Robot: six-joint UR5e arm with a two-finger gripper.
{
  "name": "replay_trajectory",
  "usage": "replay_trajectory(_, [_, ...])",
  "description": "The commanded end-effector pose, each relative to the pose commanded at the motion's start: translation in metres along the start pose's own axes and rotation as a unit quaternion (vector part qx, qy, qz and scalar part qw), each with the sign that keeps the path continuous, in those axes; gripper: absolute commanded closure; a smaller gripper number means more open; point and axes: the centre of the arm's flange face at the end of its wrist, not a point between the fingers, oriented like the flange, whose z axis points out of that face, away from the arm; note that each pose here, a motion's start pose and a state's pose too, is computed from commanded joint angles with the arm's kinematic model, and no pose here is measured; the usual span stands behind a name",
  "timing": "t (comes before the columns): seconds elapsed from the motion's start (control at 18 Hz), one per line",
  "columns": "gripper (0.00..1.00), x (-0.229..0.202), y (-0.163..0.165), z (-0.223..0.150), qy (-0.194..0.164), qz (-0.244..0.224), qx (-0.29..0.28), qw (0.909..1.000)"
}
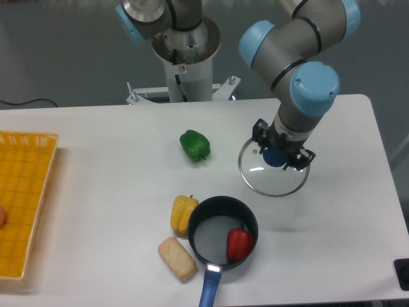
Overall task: Close the pot lid
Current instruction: 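Carry the held glass lid toward the dark blue saucepan, then lower the glass lid onto the saucepan rim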
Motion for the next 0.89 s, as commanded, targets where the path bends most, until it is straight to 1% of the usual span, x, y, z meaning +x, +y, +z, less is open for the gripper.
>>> replay_trajectory(0.06, [0.63, -0.003, -0.002, 0.000, -0.001, -0.005, 0.000, 1.0000])
replay_trajectory(0.17, [0.63, 0.000, -0.024, 0.000, -0.004, -0.005, 0.000, 1.0000])
replay_trajectory(0.33, [0.63, -0.003, -0.046, 0.002, -0.008, -0.014, -0.001, 0.9999])
replay_trajectory(0.5, [0.63, -0.001, -0.052, 0.003, -0.007, -0.013, 0.000, 0.9999])
replay_trajectory(0.67, [0.63, 0.006, -0.066, 0.000, -0.009, -0.005, 0.006, 0.9999])
replay_trajectory(0.89, [0.63, 0.010, -0.093, 0.007, -0.003, -0.009, 0.017, 0.9998])
